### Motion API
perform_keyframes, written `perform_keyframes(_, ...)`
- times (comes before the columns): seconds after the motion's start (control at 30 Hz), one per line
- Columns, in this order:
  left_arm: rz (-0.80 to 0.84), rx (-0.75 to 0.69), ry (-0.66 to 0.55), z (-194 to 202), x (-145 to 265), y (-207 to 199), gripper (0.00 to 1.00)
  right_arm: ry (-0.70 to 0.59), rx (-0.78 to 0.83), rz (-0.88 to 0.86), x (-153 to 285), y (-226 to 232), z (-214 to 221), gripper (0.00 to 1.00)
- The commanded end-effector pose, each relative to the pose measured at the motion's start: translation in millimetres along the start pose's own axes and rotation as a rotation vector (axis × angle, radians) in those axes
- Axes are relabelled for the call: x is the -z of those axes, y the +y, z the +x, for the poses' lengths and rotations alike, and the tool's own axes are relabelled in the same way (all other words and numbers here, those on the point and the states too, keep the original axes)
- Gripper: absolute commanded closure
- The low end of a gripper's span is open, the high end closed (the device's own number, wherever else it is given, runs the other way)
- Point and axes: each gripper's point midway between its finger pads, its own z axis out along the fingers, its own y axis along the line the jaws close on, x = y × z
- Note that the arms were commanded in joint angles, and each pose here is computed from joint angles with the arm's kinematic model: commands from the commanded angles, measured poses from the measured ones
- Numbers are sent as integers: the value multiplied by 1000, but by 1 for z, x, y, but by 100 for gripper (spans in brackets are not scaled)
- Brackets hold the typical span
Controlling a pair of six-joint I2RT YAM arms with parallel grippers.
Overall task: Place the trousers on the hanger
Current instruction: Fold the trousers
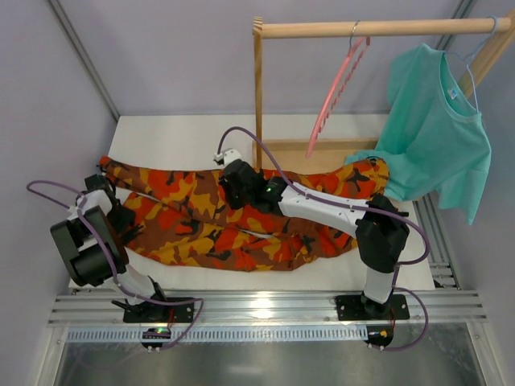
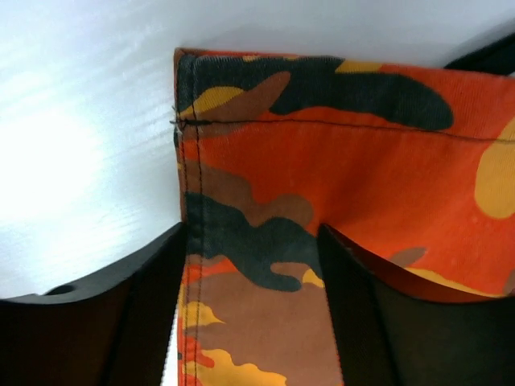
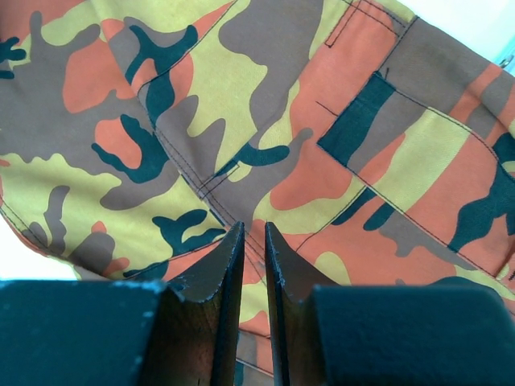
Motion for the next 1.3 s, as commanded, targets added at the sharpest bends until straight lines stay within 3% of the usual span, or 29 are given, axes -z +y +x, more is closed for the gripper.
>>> perform_keyframes(0.0, -113, -6, -50, -15, -1, 12, 37, -67, 7, 19, 10, -1, -25, 81)
perform_keyframes(0.03, -143, -7, -56, -15, -2, 17, 40, -70, 6, 19, 12, -1, -26, 81)
perform_keyframes(0.17, -224, 4, -100, -17, -3, 36, 76, -79, 4, 12, 16, 0, -30, 81)
perform_keyframes(0.3, -293, -3, -117, -21, 1, 48, 100, -78, 8, 23, 16, -2, -30, 80)
perform_keyframes(0.57, -430, 31, -144, -32, 9, 93, 100, -62, 13, 33, 14, -6, -20, 80)
perform_keyframes(0.7, -262, 47, -106, -33, 14, 64, 99, -63, 20, 38, 16, -7, -21, 80)
perform_keyframes(0.73, -203, 31, -120, -35, 21, 54, 95, -66, 17, 36, 16, -7, -21, 80)
perform_keyframes(0.77, -160, 34, -138, -39, 24, 46, 78, -64, 18, 33, 16, -6, -20, 80)
perform_keyframes(0.87, -75, 51, -168, -37, 35, 35, 57, -61, 15, 27, 15, -6, -19, 80)
perform_keyframes(1.1, 10, 72, -78, -17, 22, 18, 53, -57, 18, 34, 21, -9, -15, 80)
perform_keyframes(1.27, 64, 99, -85, -12, 16, 12, 50, -42, 34, 46, 18, -12, -11, 80)
